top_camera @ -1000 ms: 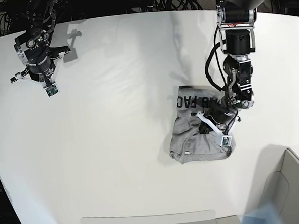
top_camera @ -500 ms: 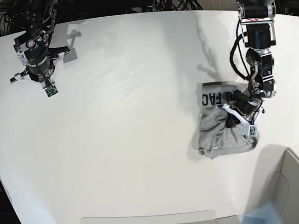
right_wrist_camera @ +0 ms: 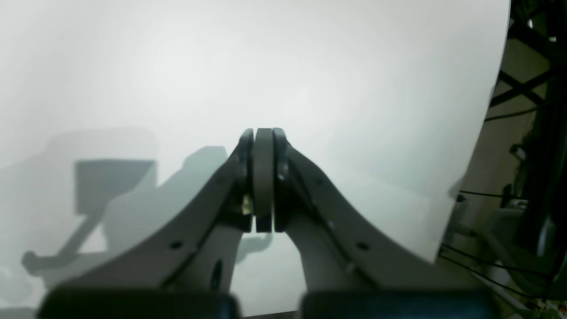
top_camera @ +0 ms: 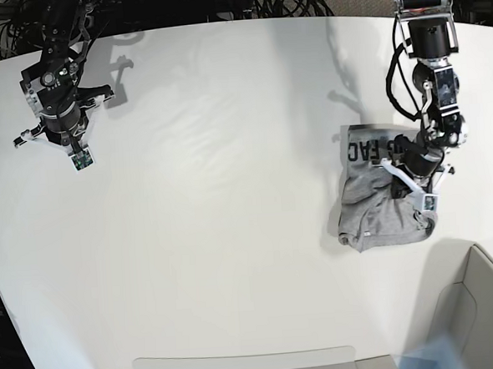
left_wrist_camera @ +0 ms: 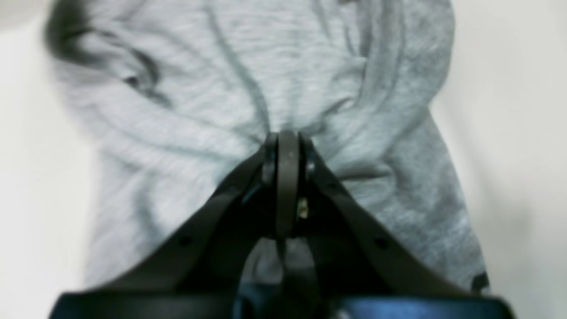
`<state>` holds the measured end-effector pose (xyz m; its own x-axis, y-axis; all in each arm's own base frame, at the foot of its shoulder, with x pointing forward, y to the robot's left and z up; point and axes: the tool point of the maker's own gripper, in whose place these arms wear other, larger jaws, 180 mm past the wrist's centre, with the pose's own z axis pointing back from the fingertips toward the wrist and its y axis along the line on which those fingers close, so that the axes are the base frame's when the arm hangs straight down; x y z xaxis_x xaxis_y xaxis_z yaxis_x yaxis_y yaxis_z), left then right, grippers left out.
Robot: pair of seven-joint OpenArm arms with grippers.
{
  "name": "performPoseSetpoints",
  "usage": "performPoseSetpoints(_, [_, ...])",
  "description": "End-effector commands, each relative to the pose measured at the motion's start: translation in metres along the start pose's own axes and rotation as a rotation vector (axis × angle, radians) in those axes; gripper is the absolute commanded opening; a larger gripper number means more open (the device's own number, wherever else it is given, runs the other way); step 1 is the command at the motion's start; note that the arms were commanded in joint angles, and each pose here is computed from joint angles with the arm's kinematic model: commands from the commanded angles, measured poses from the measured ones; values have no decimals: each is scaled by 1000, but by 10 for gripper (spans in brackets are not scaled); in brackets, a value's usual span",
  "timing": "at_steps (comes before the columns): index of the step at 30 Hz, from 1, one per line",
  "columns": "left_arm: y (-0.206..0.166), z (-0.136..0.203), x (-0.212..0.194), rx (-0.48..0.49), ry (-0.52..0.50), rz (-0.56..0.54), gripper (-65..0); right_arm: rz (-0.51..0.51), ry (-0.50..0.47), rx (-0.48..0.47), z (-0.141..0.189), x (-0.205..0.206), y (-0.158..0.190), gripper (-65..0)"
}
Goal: Fold the T-shirt properly
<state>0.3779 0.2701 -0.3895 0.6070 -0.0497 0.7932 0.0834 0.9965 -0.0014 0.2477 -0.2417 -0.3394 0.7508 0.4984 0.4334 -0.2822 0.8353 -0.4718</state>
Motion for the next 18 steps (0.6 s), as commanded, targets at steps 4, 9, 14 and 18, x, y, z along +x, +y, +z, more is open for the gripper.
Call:
performPoseSetpoints(4, [12,35,62,55,-210,-16,-650,14,-37,-27,5,11,-9,-650])
performPoseSetpoints(9, [1,67,72,61,-273,-82,-650,13,-38,-26,5,11,-9,-650])
performPoseSetpoints(14, [-13,90,59,55,-280,-106,-650,13,-38,-24,5,11,-8,-650])
performPoseSetpoints(18, [-6,107,42,100,-276,-45,-650,13,-37,-23,5,11,-8,-650])
